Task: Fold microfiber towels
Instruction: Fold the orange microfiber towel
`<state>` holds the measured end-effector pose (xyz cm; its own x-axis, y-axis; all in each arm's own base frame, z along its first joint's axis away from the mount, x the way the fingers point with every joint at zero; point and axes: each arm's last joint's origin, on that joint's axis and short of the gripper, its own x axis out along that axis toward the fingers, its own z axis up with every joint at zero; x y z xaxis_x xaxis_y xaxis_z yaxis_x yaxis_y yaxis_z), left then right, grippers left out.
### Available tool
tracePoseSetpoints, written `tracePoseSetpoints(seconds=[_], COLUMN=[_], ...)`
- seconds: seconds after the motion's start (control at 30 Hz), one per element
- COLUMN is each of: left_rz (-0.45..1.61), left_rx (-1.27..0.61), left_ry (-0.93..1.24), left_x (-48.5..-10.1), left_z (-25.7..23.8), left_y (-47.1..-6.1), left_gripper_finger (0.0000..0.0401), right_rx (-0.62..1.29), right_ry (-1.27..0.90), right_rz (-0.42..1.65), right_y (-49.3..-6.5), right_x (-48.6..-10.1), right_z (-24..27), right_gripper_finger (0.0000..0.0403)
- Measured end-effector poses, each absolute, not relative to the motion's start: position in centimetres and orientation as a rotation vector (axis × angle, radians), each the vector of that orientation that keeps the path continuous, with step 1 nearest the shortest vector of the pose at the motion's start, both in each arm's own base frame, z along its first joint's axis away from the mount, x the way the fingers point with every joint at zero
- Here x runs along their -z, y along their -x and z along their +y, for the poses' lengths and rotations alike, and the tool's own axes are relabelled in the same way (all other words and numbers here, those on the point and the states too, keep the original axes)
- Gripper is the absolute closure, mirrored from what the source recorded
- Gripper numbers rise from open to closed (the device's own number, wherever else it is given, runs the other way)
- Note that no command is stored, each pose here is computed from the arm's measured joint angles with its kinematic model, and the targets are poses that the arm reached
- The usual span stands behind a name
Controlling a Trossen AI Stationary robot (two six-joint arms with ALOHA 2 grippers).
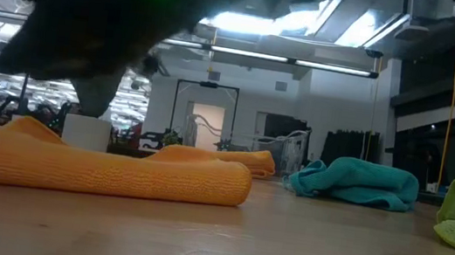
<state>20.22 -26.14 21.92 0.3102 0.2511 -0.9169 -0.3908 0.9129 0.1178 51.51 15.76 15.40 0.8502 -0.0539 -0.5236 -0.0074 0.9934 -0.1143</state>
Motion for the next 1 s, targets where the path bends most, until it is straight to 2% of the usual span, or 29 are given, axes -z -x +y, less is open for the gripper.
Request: tracePoseSetpoints(seconds=[0.13,0.27,0.53,0.83,0.93,1.0], left_rz=[1.182,1.168,1.158,1.156,1.153,1.152], left_rx=[-0.425,-0.425,-0.420,-0.434,-0.443,-0.447], left_ry=[0.136,0.135,0.143,0.146,0.150,0.153], left_x=[-21.9,-21.9,-21.9,-21.9,-22.0,-22.0], left_z=[-26.1,-26.2,-26.2,-26.0,-25.8,-25.7], left_y=[-20.2,-20.3,-20.4,-20.7,-20.9,-21.0], left_gripper_finger=[0.0234,0.0234,0.0234,0.0234,0.0234,0.0234], right_rx=[0.033,0.068,0.357,0.756,0.793,0.750], right_ry=[0.146,0.162,0.351,0.524,0.555,0.595], right_rz=[0.675,0.839,1.177,1.344,1.348,1.367], right_y=[-50.1,-48.9,-45.1,-39.7,-38.6,-38.0], right_x=[-17.3,-16.5,-15.5,-19.0,-19.8,-19.8], right_z=[15.3,14.8,12.9,11.6,12.1,12.3], right_gripper_finger=[0.0243,0.0243,0.0243,0.0243,0.0243,0.0243])
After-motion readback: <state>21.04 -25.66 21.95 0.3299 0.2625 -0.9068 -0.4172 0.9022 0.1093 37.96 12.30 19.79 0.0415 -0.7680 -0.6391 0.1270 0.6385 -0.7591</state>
